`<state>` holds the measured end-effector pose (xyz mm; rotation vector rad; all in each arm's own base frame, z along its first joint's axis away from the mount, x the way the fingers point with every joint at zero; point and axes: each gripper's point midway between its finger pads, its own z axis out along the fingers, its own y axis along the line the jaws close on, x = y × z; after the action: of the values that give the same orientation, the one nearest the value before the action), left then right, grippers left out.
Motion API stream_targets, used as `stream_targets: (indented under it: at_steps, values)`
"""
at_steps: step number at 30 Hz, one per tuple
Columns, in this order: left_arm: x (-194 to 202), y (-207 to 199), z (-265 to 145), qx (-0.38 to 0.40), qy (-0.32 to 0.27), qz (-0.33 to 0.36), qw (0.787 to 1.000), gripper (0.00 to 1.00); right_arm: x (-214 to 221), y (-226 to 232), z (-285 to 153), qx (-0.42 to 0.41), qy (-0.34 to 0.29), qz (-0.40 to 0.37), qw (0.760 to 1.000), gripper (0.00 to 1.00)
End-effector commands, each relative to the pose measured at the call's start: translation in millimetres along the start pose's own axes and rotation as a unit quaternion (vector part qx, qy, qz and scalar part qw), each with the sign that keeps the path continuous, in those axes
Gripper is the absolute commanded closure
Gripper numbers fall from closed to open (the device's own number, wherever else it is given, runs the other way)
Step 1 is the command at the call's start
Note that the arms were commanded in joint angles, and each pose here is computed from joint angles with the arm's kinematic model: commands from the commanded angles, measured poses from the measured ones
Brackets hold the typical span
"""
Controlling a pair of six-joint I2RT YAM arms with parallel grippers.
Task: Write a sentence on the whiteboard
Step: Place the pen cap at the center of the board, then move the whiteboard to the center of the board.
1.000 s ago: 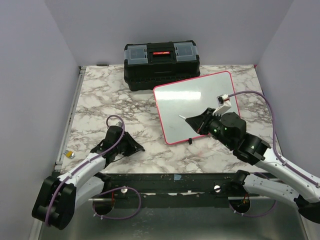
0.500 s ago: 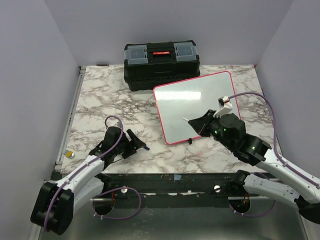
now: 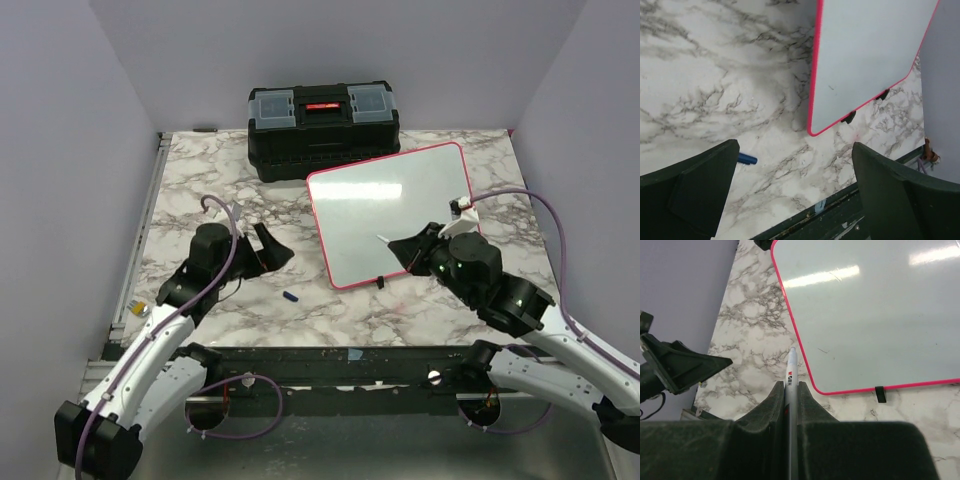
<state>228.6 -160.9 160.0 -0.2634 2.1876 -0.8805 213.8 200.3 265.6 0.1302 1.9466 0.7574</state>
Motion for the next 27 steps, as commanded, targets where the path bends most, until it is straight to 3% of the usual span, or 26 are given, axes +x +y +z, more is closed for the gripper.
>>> stream_targets:
  at_steps: [1, 8, 27]
  values:
    - [-18.3, -32.8, -1.2, 0.049, 0.029, 0.116, 0.992, 0.03, 5.1, -16.0, -3.1, 0.03, 0.001, -0.005, 1.0, 0.99]
    - [-49.4, -76.8, 12.2, 0.104, 0.07, 0.213, 0.969, 0.09, 5.0, -20.2, -8.0, 0.04, 0.005, -0.003, 0.999, 0.99]
    - [-92.6, -110.8, 101.0, 0.14, 0.135, 0.243, 0.95, 0.12, -3.1, -34.5, -30.0, 0.066, -0.004, 0.015, 0.998, 0.99]
